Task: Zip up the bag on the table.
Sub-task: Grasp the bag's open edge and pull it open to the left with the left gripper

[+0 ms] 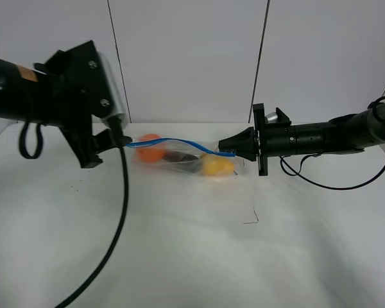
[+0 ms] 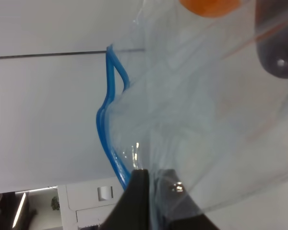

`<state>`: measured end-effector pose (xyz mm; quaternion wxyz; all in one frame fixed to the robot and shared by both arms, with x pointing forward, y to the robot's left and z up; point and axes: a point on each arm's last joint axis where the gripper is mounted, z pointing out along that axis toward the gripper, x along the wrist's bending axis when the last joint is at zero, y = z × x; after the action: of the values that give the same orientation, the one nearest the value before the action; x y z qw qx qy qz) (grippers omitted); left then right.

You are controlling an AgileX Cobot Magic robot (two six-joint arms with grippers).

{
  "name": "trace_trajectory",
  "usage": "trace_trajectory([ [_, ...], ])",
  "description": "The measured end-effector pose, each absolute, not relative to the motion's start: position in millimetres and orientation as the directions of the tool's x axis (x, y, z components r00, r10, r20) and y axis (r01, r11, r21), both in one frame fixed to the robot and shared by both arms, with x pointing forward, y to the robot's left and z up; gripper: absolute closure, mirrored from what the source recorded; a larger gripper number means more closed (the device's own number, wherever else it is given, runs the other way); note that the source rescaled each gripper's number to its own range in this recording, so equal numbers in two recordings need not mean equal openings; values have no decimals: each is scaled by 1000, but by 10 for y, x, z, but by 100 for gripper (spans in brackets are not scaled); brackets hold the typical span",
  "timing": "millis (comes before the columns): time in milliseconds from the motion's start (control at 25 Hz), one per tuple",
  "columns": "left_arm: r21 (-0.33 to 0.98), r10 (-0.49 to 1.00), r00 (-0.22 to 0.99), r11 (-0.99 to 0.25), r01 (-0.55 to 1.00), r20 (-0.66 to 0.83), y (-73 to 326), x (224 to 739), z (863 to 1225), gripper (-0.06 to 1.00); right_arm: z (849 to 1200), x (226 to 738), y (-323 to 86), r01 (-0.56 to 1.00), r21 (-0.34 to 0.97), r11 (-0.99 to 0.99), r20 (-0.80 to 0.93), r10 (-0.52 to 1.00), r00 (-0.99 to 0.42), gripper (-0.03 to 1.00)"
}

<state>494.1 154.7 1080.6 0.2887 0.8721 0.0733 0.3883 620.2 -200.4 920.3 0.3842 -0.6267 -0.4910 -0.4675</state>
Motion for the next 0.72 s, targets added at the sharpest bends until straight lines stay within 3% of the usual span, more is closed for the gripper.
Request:
trace_trajectory([
  [360, 594, 317, 630, -750, -290, 709, 768, 5081, 10359, -5, 9207, 6206, -2004, 973, -26, -228, 964, 251, 85, 97],
  [520, 598, 343, 586, -736, -318, 734, 638, 5215, 10125, -5, 9208, 6207, -2004, 973, -27, -229, 964, 250, 85, 97],
  [720, 545, 268, 596, -762, -350, 757, 565, 5268, 9876, -5, 9217, 6217, -2004, 970, -30, -240, 967, 238, 89, 97],
])
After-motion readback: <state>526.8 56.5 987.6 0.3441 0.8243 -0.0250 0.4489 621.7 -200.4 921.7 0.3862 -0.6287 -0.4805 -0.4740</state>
